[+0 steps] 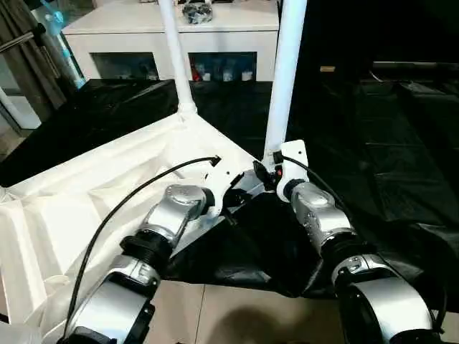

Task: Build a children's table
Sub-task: Rotate leg to tighten

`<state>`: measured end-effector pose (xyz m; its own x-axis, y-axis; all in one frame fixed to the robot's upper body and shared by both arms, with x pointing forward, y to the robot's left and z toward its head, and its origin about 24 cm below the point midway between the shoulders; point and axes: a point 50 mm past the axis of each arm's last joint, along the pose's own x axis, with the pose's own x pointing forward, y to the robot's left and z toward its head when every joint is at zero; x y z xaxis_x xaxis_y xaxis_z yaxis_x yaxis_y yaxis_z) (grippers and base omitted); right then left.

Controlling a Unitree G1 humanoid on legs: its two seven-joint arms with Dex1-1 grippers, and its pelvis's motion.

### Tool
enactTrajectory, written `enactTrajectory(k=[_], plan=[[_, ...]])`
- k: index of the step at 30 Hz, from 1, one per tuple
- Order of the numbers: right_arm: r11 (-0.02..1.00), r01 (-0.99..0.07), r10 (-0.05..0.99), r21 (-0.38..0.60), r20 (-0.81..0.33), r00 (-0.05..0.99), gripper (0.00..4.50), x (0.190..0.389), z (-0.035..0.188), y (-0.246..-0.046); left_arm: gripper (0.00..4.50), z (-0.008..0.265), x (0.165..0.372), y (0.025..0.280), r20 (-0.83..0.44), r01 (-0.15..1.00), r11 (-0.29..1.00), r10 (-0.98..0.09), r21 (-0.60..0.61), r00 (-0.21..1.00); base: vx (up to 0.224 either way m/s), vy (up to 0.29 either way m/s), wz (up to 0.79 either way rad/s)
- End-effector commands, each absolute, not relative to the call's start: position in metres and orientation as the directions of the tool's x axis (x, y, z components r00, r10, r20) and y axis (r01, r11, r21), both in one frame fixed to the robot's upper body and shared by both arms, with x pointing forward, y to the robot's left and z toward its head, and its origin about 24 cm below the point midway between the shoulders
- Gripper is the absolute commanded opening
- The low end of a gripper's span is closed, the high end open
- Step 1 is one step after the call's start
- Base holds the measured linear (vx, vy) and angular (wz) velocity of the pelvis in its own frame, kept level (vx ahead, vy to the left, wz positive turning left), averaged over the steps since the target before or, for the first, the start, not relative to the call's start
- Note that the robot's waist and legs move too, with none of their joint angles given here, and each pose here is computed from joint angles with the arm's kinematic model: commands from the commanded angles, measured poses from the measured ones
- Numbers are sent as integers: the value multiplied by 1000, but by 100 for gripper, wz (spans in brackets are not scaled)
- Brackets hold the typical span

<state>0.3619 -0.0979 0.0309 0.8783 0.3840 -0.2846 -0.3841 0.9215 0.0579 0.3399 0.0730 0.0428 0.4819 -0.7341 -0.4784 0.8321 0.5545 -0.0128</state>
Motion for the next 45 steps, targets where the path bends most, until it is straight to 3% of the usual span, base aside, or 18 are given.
enactTrajectory(k=[1,4,8,11,12,13,14,20,25,29,40,42,45], plan=[[887,-447,454,113,-383,805,379,349,8,-87,0,70,339,52,-370,909,415,-838,46,402,0,0,0],[873,-480,477,82,-340,810,409,353,18,-95,0,69,337,57,-366,919,392,-849,49,381,0,0,0],[829,-554,547,70,-300,781,409,354,27,-103,0,68,335,62,-367,929,367,-859,47,358,0,0,0],[735,-677,663,48,-261,701,409,349,37,-113,0,68,332,67,-362,942,333,-874,41,324,0,0,0],[648,-762,741,20,-247,624,409,341,44,-122,0,68,329,72,-360,956,291,-889,31,283,0,0,0],[648,-762,741,20,-247,624,409,341,44,-122,0,68,329,72,-360,956,291,-889,31,283,0,0,0],[546,-837,810,-4,-253,529,409,329,50,-133,0,67,325,76,-369,972,234,-902,19,224,0,0,0],[362,-932,887,15,-312,340,409,303,53,-154,0,64,314,86,-390,994,108,-916,-18,92,0,0,0],[296,-954,897,48,-356,261,409,291,51,-159,0,64,308,93,-401,998,39,-916,-48,16,0,0,0],[291,-955,900,64,-358,250,375,289,52,-158,0,64,303,97,-409,996,-5,-912,-90,-41,0,0,0],[261,-960,903,99,-377,207,288,281,48,-154,0,63,301,99,-418,995,-11,-907,-97,-51,0,0,0],[340,-934,881,106,-383,277,284,284,41,-153,0,60,306,97,-418,995,63,-908,-75,26,0,0,0],[377,-921,867,101,-388,313,280,286,38,-153,0,59,309,96,-420,993,94,-906,-69,57,0,0,0]])
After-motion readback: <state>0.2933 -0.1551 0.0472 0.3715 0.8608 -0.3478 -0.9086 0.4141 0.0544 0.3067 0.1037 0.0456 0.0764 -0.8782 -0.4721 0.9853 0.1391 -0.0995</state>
